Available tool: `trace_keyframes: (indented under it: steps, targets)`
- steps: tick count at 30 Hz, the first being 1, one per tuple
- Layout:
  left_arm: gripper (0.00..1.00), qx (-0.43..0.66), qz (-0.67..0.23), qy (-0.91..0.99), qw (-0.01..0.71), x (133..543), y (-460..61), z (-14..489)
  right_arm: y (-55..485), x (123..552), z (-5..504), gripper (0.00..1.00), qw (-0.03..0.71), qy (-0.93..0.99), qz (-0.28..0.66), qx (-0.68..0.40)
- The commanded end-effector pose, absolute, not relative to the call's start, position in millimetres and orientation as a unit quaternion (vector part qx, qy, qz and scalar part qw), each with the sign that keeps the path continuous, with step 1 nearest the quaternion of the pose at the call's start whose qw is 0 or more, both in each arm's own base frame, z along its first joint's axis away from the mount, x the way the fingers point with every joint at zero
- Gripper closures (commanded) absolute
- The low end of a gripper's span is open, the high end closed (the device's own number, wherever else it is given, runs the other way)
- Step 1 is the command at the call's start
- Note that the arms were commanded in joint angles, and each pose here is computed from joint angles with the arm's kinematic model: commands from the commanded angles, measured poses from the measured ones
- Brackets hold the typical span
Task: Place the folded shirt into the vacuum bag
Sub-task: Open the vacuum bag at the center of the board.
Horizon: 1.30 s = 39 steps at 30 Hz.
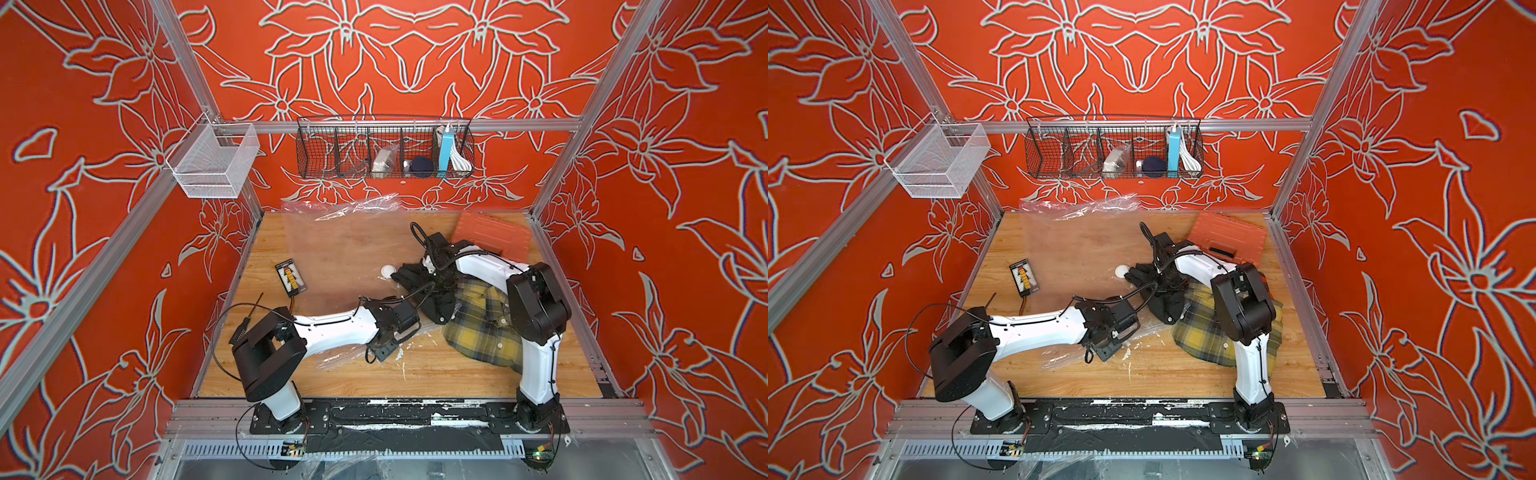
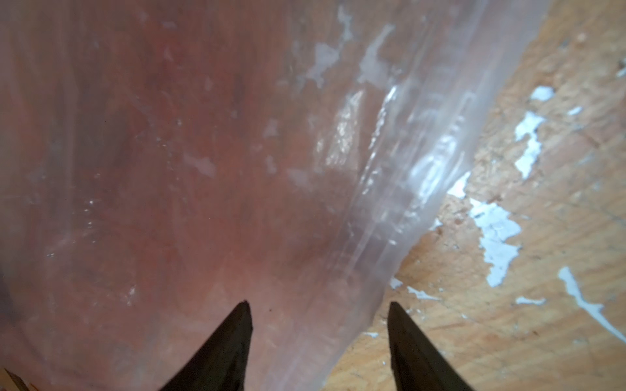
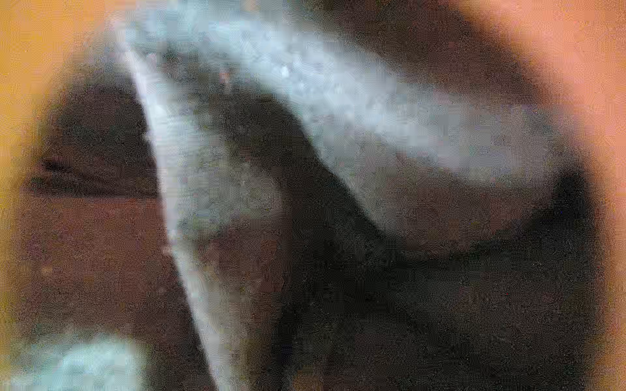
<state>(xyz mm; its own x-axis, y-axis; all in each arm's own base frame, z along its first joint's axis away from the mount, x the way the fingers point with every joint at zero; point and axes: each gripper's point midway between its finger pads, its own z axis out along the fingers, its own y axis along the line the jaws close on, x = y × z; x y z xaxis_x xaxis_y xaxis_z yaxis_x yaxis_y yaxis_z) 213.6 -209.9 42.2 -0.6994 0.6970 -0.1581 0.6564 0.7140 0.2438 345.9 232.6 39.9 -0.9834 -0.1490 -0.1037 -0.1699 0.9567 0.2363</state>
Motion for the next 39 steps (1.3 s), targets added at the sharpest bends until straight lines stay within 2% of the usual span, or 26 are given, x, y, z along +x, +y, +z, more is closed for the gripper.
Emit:
trace_keyframes:
  steps: [1,4,11,18,22,29,34,39]
  targets:
    - [0.4,0.352,0.106,0.921,0.131,221.3,-197.0,49.1,193.6,339.4,6.7,1.0,0.009,0.997,0.042,-0.062]
    - [0.48,0.343,0.124,0.923,0.125,225.8,-187.5,47.0,190.5,341.4,9.0,1.0,0.012,0.997,0.041,-0.058]
    - [0.57,0.335,0.122,0.926,0.122,229.3,-183.0,47.9,186.6,345.3,13.8,1.0,0.016,0.997,0.038,-0.059]
    - [0.73,0.342,0.106,0.927,0.111,226.4,-187.9,43.3,191.5,344.6,17.1,1.0,0.015,0.996,0.054,-0.063]
    - [0.83,0.347,0.042,0.929,0.12,222.9,-211.0,53.8,211.4,346.3,64.9,1.0,0.059,0.988,0.124,-0.076]
    - [0.92,0.343,0.0,0.927,0.15,228.5,-226.7,74.7,231.8,323.9,163.2,1.0,0.118,0.959,0.241,-0.093]
    - [0.97,0.312,-0.047,0.931,0.184,237.6,-232.3,102.1,222.7,292.9,192.2,1.0,0.125,0.951,0.26,-0.113]
    - [1.0,0.293,-0.084,0.93,0.205,242.4,-233.0,129.6,198.2,272.5,222.6,1.0,0.159,0.952,0.234,-0.118]
